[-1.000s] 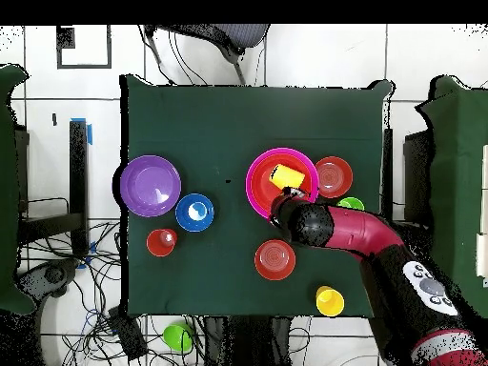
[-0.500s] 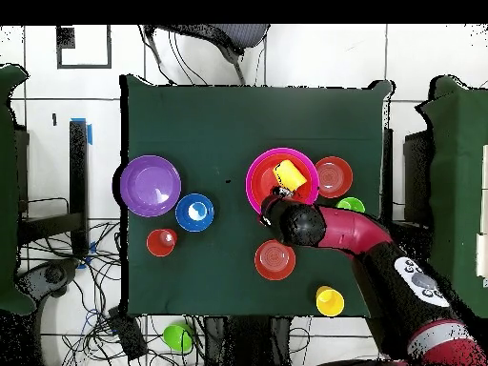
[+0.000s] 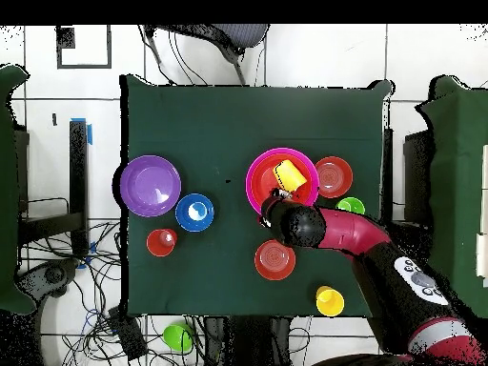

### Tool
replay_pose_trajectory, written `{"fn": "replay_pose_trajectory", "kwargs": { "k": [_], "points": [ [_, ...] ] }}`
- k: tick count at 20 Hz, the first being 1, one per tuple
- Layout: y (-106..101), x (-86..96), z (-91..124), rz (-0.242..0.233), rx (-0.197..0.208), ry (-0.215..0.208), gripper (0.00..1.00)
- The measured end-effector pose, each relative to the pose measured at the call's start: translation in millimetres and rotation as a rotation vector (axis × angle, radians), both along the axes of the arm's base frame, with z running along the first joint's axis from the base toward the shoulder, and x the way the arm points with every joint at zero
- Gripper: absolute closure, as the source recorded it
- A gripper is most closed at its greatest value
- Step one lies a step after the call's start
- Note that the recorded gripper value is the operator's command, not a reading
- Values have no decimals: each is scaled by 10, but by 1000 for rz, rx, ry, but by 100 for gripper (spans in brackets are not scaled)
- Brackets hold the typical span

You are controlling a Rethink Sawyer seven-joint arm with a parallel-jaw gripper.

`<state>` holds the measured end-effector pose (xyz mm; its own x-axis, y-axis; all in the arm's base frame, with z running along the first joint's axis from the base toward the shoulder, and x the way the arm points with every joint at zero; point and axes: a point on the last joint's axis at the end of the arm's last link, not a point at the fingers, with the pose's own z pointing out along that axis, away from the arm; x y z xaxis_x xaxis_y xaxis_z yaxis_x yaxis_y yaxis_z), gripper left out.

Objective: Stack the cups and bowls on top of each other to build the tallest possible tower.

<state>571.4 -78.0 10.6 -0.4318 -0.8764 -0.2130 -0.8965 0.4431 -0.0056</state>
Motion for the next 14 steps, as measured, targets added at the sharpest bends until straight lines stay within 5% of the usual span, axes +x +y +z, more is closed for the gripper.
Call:
{"fn": "replay_pose_trajectory", "kwargs": {
  "k": [14],
  "points": [
    [6,-1,-5,13,-2,-5,0]
  ]
}}
